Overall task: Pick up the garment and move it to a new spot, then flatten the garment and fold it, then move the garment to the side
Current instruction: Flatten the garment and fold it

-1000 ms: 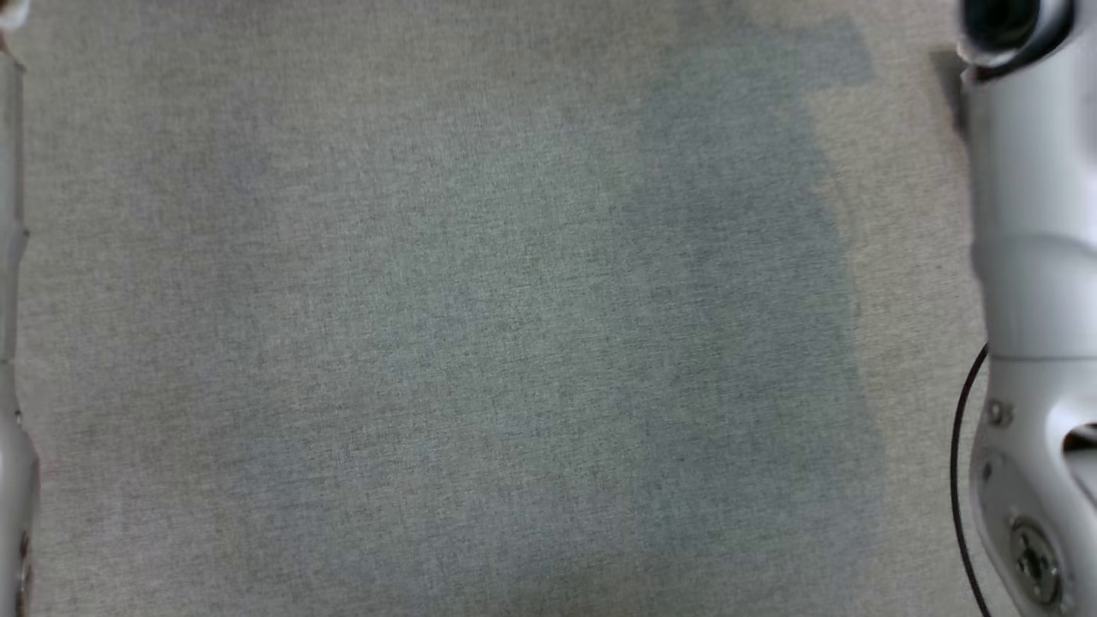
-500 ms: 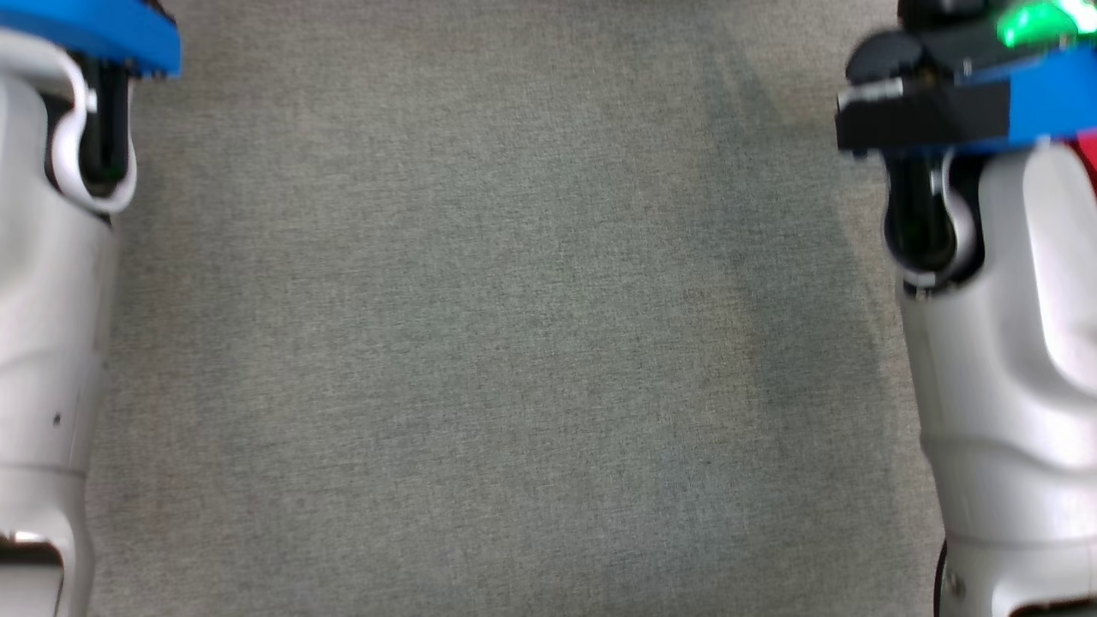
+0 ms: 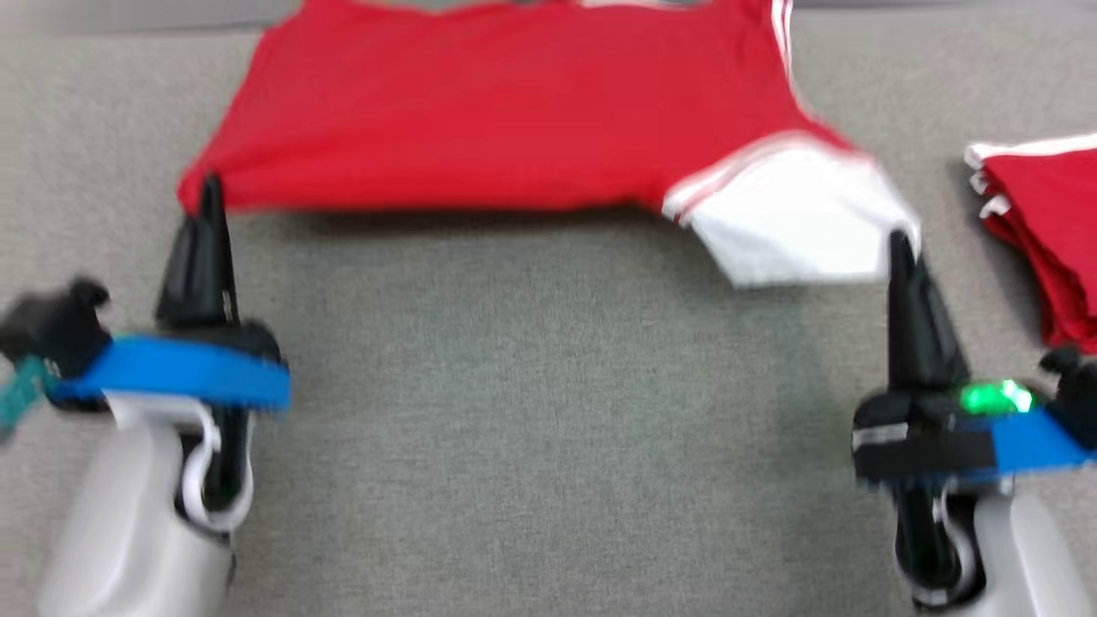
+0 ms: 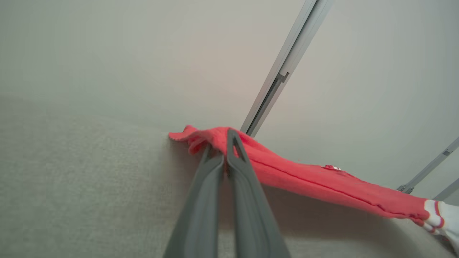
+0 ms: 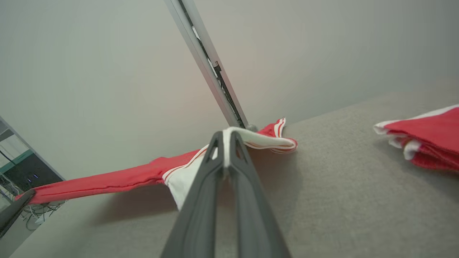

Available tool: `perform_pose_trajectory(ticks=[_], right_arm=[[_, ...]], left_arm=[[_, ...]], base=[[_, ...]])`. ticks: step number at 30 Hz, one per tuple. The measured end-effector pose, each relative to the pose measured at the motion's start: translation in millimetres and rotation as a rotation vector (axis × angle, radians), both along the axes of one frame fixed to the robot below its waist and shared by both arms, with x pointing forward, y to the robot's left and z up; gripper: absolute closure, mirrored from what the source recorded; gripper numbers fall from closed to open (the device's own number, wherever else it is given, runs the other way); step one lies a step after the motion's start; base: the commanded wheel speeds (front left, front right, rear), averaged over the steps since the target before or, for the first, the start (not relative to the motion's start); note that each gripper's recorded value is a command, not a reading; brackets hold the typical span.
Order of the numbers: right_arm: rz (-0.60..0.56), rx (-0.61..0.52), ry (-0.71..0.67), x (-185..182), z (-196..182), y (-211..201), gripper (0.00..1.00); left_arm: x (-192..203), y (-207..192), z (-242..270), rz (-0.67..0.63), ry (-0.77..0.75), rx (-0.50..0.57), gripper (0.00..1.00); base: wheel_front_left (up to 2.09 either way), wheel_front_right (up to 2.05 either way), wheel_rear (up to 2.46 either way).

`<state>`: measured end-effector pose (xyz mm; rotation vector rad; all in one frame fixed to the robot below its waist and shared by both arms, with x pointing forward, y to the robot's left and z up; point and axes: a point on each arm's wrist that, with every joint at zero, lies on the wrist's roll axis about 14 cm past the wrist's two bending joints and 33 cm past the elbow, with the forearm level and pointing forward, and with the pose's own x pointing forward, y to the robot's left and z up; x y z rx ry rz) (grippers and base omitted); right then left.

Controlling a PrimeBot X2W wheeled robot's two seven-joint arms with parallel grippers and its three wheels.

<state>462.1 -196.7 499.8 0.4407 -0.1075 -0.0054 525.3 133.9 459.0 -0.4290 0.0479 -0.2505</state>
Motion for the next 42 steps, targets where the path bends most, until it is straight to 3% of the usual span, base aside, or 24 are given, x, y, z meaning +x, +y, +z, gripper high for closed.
perform_pose_trajectory(ticks=[10, 18, 31, 35, 42], right_arm=[[0.035, 0.056, 0.101, -98.6, 8.2, 5.9, 1.0], [0.031, 0.071, 0.137, -141.6, 16.1, 0.0, 1.0], [0.076, 0.124, 0.248, -126.3, -26.4, 15.7, 1.0], [0.044, 0.138, 0.191, -105.2, -18.4, 7.6, 1.0], [0.01, 0.147, 0.11, -50.9, 0.4, -2.6, 1.0]], left_arm=[[-111.4, 3.6, -1.7, 0.012, 0.064, -0.038, 1.0], [-158.8, 0.2, 6.2, -0.007, 0.101, -0.055, 1.0], [-166.7, -17.6, -27.3, -0.031, 0.258, -0.128, 1.0], [-148.8, -26.7, -16.3, 0.015, 0.258, -0.328, 1.0], [-112.8, -25.1, -17.5, 0.053, 0.267, -0.395, 1.0]], base=[[0.0, 0.0, 0.0], [0.0, 0.0, 0.0], [0.0, 0.0, 0.0], [0.0, 0.0, 0.0], [0.0, 0.0, 0.0]])
